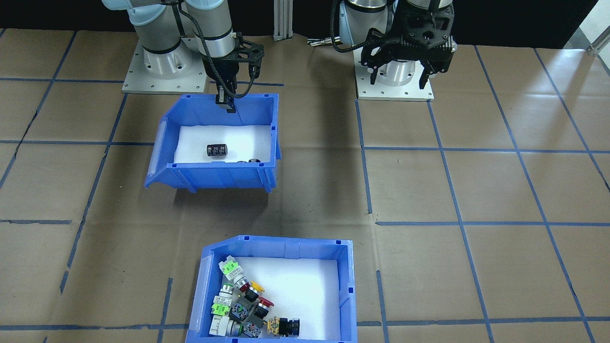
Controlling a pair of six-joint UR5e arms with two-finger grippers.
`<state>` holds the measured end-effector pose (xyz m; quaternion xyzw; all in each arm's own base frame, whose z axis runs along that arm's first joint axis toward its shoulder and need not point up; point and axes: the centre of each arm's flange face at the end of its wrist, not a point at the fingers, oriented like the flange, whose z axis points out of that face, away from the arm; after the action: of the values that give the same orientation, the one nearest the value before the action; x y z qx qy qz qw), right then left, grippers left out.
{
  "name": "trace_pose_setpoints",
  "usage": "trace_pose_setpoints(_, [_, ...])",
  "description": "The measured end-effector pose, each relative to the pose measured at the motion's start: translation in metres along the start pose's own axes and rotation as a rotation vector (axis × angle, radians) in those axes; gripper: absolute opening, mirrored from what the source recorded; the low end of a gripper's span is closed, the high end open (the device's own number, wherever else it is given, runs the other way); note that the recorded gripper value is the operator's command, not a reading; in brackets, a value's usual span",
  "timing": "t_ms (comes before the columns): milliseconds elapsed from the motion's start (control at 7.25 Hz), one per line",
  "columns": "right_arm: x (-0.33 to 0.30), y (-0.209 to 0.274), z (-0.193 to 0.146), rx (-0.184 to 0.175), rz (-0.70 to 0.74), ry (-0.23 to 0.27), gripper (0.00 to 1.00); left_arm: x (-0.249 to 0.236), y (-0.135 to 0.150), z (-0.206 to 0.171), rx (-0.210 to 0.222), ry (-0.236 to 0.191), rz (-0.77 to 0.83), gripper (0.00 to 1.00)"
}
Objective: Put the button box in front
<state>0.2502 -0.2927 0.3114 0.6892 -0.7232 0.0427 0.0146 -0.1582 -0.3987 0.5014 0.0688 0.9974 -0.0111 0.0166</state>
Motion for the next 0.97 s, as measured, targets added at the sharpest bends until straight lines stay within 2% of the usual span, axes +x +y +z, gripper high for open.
trace_pose_setpoints(414, [0.002,-0.034,0.015,-0.048,-0.003,0.010,0.04,-0.004,0.016,0.004,0.017,0.004,-0.025,1.00])
trace_pose_setpoints(690, [0.000,-0.052,0.020,-0.053,-0.006,0.031,0.04,-0.006,0.019,-0.002,0.026,0.010,-0.025,1.00])
trace_pose_setpoints(966, [0.008,-0.077,0.024,-0.065,0.005,0.028,0.03,-0.007,0.019,0.002,0.026,0.037,-0.027,1.00])
